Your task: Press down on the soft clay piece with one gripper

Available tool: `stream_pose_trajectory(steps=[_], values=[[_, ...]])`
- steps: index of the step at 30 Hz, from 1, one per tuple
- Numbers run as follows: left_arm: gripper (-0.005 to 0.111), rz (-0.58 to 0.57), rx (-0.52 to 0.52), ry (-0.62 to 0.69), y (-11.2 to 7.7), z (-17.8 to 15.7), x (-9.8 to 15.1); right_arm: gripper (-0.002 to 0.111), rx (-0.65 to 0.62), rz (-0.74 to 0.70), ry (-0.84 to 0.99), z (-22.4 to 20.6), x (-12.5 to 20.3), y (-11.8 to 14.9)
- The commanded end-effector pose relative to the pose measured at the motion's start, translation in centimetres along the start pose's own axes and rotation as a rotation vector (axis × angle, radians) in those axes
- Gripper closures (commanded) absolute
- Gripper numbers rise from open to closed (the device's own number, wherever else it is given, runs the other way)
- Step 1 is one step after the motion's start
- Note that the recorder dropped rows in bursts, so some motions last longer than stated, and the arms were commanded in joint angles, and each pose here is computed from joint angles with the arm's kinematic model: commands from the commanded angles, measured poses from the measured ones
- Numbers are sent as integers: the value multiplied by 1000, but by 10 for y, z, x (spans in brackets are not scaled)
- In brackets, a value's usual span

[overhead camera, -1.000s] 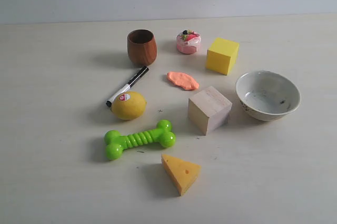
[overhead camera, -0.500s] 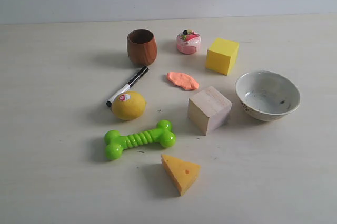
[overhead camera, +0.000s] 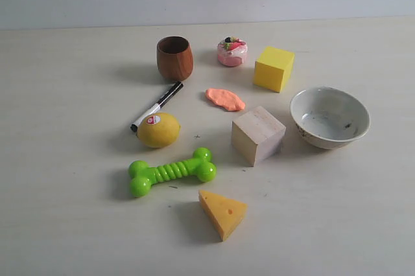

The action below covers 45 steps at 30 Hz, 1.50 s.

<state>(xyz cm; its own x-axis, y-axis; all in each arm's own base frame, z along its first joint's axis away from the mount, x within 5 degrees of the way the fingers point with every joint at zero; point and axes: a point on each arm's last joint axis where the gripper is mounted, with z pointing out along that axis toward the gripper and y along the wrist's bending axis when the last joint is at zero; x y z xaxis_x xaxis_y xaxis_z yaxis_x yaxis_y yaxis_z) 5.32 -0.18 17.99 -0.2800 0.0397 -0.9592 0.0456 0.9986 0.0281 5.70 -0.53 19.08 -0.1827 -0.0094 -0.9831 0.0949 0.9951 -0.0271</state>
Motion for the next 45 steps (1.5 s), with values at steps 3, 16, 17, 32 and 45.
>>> stream_pose_trajectory(steps=[3,16,17,32,45], values=[[107,-2,5,-13,0,0,-1,108,22,7,-237,-3,-20,-2],[107,-2,5,-13,0,0,-1,108,40,2,-466,-10,-40,-3],[107,-2,5,-13,0,0,-1,108,45,2,-525,-12,-44,-4],[107,-2,5,-13,0,0,-1,108,-69,299,-600,-41,-108,-3],[107,-2,5,-13,0,0,-1,108,-208,-9,-135,-28,-226,13]])
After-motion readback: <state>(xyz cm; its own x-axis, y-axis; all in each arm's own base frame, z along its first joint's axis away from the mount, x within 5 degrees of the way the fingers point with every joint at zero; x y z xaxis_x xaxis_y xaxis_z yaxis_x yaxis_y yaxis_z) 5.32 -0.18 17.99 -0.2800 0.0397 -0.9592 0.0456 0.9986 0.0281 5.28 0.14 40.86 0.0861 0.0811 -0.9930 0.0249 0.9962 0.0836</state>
